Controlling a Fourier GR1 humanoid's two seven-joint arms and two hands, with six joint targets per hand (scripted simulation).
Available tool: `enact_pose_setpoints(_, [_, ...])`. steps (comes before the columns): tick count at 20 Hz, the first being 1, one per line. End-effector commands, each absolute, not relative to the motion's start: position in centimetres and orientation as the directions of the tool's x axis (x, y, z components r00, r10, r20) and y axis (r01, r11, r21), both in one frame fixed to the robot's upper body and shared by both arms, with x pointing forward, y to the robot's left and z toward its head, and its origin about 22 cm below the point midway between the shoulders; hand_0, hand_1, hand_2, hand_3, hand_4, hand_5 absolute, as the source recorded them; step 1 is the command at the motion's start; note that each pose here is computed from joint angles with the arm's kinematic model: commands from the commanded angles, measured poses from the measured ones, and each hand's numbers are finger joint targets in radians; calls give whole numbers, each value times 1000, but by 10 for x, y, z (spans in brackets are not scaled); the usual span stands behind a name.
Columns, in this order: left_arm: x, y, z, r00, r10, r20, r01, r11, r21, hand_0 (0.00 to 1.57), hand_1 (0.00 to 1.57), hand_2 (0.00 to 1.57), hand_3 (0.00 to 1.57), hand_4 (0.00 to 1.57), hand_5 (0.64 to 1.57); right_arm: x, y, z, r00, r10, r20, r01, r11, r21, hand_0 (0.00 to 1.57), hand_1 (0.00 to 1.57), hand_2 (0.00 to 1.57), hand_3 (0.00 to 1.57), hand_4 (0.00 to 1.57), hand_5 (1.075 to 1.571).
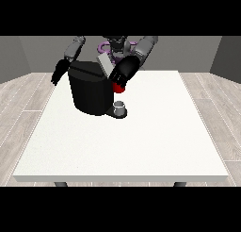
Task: Insert the coffee pod into the coffee machine and close the lid
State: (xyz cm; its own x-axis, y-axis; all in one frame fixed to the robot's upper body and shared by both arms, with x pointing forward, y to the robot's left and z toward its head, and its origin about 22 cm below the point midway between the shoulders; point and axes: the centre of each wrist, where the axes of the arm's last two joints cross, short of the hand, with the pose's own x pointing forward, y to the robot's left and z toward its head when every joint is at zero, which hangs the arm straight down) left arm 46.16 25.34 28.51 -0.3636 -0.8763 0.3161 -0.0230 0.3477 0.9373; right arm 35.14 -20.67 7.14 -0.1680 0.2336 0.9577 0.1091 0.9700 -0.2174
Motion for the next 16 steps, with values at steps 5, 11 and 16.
enact_pose_setpoints(5, [461, 254, 287, -400, -878, 261, -124, 334, 934, 1250, 1250, 1216, 940, 0, 1571, 354, -197, 80, -205, 252, 946, 126, 965, -230, 0, 0, 0, 0, 74, 1571])
enact_pose_setpoints(11, [456, 270, 302, -406, -897, 174, -161, 258, 953, 925, 925, 982, 695, 0, 1571, 356, -201, 85, -204, 256, 945, 129, 964, -233, 0, 0, 0, 0, 161, 1571])
enact_pose_setpoints(16, [456, 279, 305, -357, -921, 155, -182, 231, 956, 0, 0, 668, 537, 0, 1571, 350, -189, 77, -190, 282, 940, 97, 959, -268, 0, 0, 0, 0, 207, 1571])
